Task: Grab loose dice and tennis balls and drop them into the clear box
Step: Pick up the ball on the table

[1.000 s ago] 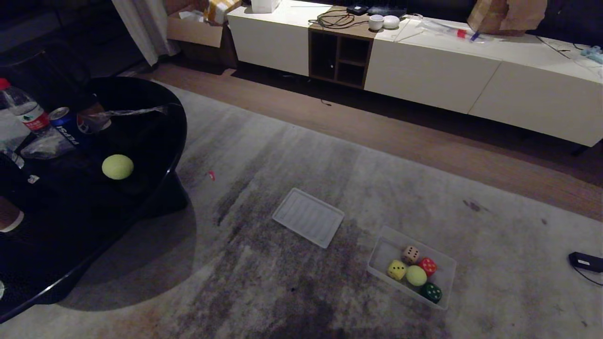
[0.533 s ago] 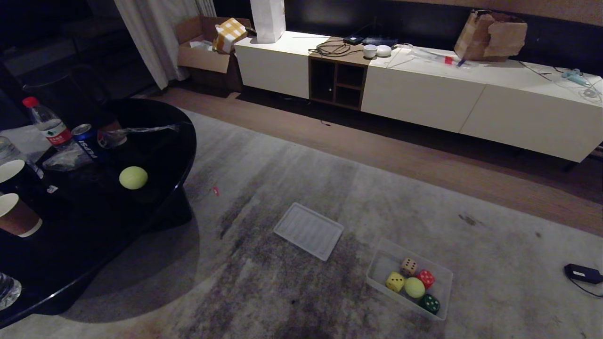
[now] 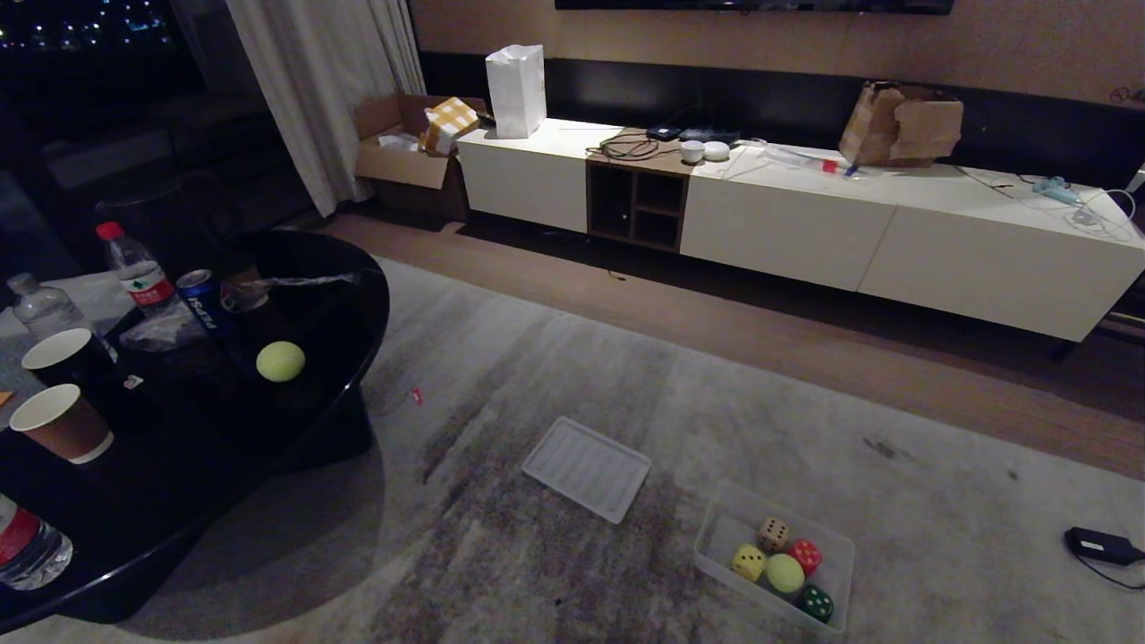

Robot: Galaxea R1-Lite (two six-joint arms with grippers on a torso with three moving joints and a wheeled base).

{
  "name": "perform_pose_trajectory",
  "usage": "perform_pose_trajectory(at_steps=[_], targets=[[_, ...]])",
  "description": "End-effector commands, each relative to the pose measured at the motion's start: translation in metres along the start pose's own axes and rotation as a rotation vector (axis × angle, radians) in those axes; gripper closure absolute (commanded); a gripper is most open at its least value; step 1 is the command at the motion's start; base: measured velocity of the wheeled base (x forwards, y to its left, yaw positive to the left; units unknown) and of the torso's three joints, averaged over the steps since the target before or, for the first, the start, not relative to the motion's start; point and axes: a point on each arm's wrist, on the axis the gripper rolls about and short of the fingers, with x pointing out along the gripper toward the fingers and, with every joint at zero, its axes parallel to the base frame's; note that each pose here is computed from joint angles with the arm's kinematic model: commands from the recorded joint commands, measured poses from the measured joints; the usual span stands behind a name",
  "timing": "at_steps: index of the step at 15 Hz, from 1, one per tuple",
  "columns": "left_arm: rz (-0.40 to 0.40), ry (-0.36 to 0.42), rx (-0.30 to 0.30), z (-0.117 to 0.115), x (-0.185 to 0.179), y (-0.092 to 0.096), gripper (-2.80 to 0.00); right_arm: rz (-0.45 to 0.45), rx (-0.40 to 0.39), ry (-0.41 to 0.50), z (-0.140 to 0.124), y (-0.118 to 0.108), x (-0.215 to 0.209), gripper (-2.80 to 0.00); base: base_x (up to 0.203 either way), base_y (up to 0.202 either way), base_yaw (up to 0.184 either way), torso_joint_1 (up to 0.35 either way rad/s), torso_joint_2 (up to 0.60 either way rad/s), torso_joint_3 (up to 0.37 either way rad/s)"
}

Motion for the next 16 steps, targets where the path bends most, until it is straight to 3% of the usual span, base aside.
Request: perform_pose_trajectory(at_steps=[1,8,12,16], targets=[[0.001,0.002,-0.001,-0.0004,0.0002,0.0001,0.0,0.0,0.001,0.009,-0.002,-0.0001,0.0007,0.0,0.0,0.0,0.0,0.002,-0.01,0.203],[0.001,0.001,-0.001,-0.0004,0.0001,0.0001,0.0,0.0,-0.002,0.011,-0.0022,-0.0002,0.0007,0.0,0.0,0.0,0.0,0.001,0.01,0.184],[0.001,0.002,0.001,-0.0004,0.0002,0.0001,0.0,0.0,-0.003,0.011,-0.0022,-0.0002,0.0007,0.0,0.0,0.0,0.0,0.017,-0.12,-0.056],[0.001,0.002,0.002,-0.0003,0.0002,0.0,0.0,0.001,-0.003,0.011,-0.0022,-0.0001,0.0007,0.0,0.003,-0.008,0.128,0.018,-0.04,-0.033]])
